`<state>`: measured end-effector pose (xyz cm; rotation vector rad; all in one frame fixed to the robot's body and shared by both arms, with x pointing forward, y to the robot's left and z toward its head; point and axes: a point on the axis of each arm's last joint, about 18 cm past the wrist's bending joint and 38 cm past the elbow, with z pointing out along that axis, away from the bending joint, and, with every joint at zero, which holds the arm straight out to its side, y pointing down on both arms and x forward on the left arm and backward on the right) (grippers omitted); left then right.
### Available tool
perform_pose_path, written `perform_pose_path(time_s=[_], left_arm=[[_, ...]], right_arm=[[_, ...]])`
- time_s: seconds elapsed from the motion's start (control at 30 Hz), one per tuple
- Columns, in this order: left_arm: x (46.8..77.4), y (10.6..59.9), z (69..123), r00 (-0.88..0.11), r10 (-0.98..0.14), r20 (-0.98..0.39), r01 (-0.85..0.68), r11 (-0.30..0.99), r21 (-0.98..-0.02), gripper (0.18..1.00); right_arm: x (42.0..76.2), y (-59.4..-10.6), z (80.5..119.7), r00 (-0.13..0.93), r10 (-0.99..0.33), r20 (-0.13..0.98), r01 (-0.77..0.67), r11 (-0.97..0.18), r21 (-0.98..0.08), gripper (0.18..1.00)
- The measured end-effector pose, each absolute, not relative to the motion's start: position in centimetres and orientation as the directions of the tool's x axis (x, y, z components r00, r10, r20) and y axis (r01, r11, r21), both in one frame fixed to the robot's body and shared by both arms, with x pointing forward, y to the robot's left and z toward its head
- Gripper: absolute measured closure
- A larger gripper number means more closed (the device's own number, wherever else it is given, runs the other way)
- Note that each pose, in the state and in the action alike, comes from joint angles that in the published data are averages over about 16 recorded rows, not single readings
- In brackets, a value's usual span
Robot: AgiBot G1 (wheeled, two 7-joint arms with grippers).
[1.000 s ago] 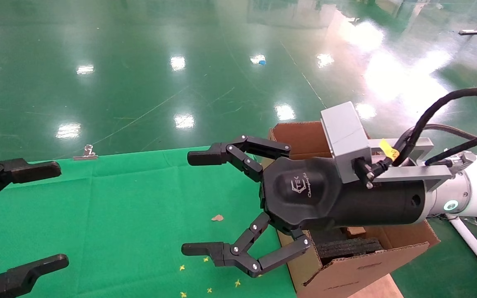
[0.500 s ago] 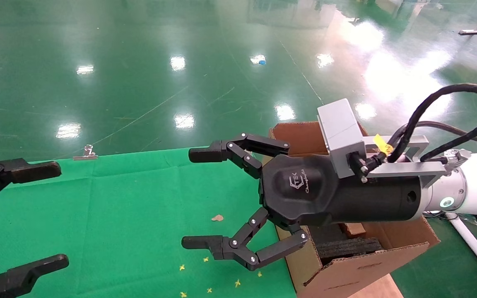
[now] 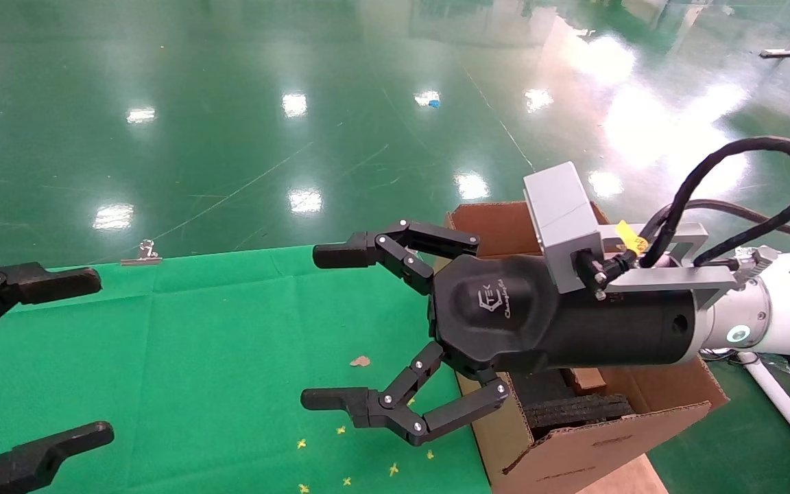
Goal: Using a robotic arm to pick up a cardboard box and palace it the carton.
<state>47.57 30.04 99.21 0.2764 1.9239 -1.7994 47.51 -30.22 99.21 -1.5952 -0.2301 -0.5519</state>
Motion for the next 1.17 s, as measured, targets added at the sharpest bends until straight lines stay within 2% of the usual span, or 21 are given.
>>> perform_pose_path(time_s=[1.17], left_arm=[[47.57, 30.04, 99.21, -0.86, -0.179, -0.477, 0.464, 0.112, -0.879, 0.184]], right_arm=[[47.59, -30.23, 99.21, 0.861, -0.18, 0.476, 0.463, -0.112, -0.879, 0.178]])
